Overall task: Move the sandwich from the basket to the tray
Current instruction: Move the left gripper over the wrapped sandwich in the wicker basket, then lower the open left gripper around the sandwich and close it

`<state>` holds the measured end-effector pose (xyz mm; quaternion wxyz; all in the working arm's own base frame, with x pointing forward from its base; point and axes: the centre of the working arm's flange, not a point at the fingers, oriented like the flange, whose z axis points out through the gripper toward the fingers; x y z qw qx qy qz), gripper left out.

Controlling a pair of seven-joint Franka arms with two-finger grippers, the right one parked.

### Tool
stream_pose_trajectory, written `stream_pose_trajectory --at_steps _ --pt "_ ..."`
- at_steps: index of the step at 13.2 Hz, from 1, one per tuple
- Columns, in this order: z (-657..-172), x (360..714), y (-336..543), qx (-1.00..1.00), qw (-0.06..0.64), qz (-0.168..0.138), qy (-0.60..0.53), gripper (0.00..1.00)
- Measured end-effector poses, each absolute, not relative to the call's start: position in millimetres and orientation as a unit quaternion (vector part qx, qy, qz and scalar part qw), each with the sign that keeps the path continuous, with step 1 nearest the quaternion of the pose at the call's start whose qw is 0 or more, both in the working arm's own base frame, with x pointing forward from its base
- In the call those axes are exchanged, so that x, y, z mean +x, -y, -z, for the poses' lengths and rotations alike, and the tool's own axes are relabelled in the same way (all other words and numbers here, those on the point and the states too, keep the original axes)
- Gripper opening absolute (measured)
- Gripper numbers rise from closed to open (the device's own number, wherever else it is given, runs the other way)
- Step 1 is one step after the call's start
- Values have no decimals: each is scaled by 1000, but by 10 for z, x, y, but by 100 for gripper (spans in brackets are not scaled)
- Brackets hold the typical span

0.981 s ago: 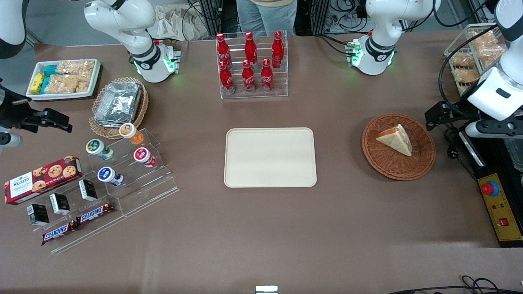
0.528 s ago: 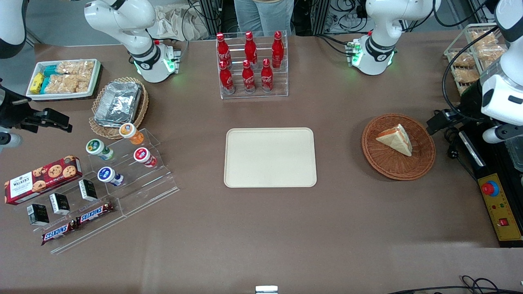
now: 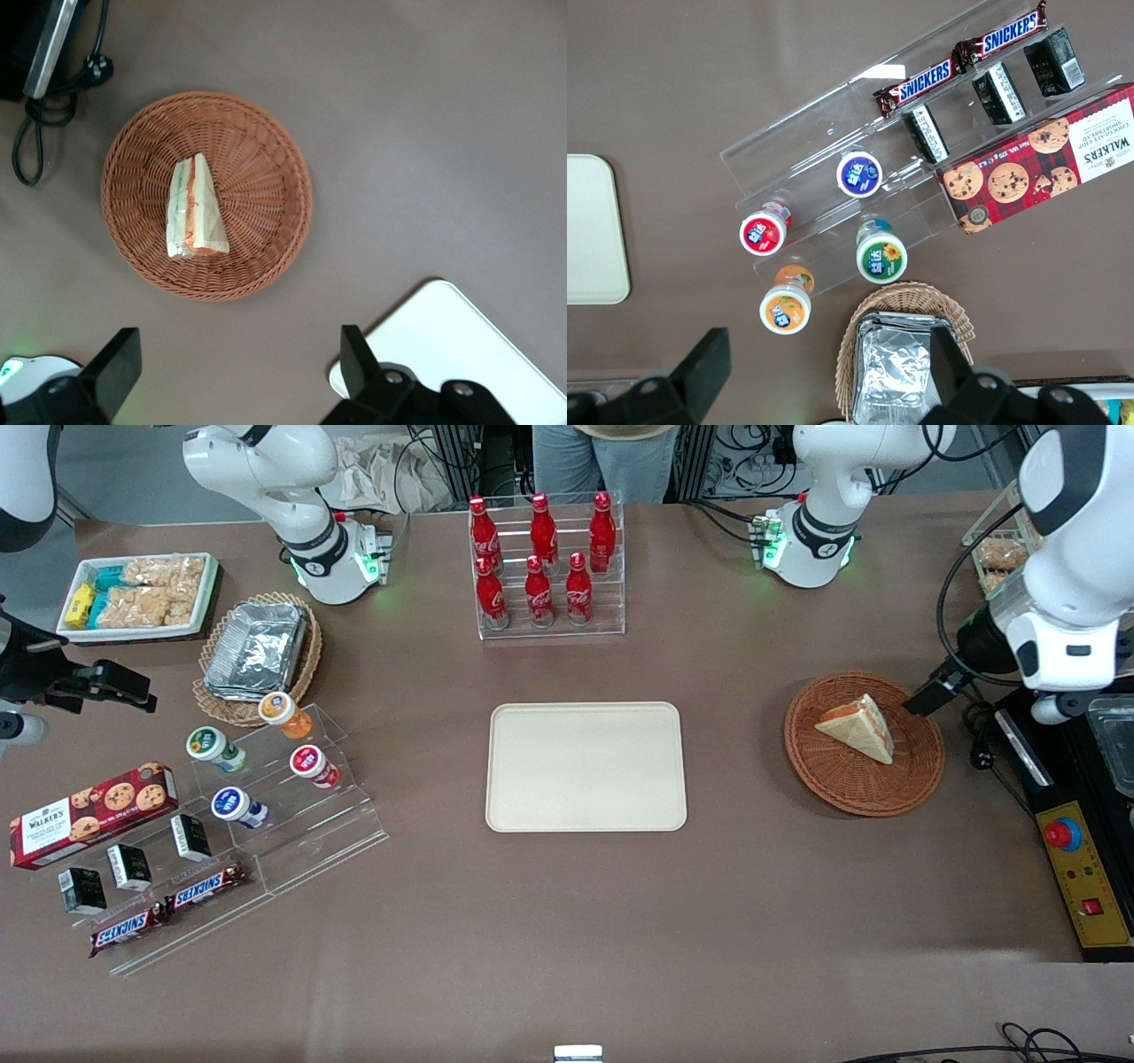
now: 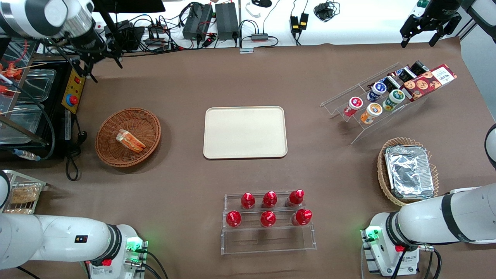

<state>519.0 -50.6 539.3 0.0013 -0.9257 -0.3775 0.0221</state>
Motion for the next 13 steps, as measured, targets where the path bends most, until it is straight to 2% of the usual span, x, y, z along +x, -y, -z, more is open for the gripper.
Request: stream_pose_trajectory --at_steps 7,13 --pt "-4159 4812 413 -887 19 -47 459 100" --pt "-3291 4442 126 -871 8 -27 491 100"
